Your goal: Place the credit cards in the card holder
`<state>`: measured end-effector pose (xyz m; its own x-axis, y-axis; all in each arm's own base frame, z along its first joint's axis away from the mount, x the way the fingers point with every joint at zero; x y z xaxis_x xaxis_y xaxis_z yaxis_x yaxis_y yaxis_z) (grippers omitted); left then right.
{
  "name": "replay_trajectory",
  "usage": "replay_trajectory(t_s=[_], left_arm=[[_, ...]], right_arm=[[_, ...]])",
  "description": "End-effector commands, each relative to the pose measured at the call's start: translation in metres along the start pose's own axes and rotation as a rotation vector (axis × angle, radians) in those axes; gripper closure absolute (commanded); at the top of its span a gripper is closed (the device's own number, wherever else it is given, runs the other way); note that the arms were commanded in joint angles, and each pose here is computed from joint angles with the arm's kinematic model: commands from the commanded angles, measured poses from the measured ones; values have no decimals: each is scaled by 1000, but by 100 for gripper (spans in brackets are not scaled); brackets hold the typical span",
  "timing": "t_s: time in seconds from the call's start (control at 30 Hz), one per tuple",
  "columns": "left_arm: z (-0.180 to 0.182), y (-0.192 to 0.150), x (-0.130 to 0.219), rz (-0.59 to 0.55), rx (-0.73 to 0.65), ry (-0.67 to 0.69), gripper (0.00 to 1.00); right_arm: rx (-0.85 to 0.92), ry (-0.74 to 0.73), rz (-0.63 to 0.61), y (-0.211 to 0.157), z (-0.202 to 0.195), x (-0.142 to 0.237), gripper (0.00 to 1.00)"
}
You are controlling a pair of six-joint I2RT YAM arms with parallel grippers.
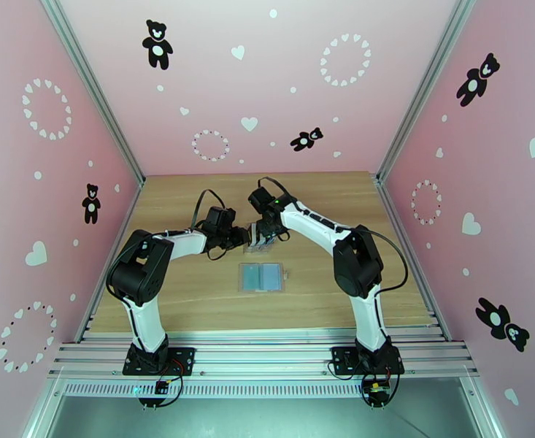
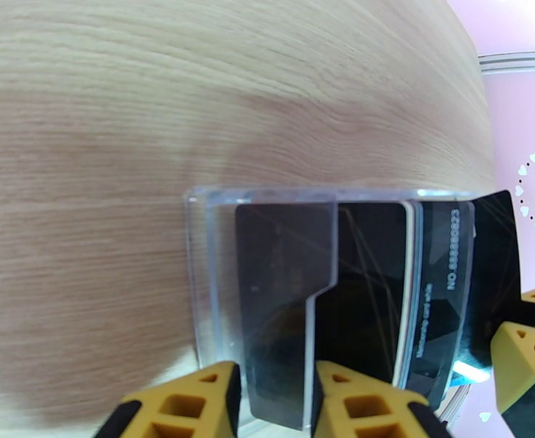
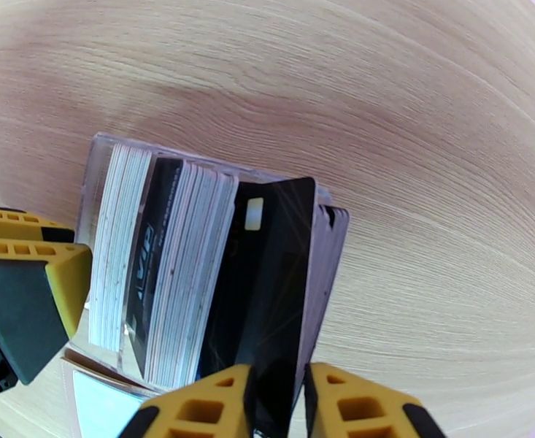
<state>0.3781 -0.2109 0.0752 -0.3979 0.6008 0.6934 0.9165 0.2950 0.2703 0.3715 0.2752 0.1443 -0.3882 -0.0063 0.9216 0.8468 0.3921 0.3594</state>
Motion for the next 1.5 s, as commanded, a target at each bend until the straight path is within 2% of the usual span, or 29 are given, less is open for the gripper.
replay_trajectory(t_s=[0.0,0.27,0.5,0.93,1.27,1.47], left_arm=[[12,-9,-2,45,17,50,67],[12,-9,-2,46,16,53,67],[11,-9,-1,42,13,53,67],[3,-7,7,25,-8,24,67],[-19,-1,33,-57,-68,-61,58],[-31,2,51,-115,-114,-84,56]], right_arm=[[19,-55,26,-4,-7,8,80],[20,-36,13,-4,-3,19,91],[-8,42,-6,-4,5,30,97],[-84,145,-77,-5,7,58,100],[-168,257,-163,-14,7,85,100],[-225,327,-222,-30,6,99,100]])
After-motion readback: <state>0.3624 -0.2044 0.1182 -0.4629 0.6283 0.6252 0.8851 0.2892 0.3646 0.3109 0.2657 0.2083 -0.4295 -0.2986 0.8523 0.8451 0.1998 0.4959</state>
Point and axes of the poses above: each hand's point on the last joint's axis, 136 mm out from that joint toward the fingers, its own x axis back along the fingers, its own z axis along the line the jaws close on, y = z × x, the point moved 5 cm from there along x, back along the fingers, and after that the axes turned 3 degrees about x, right-handed, at the moved point
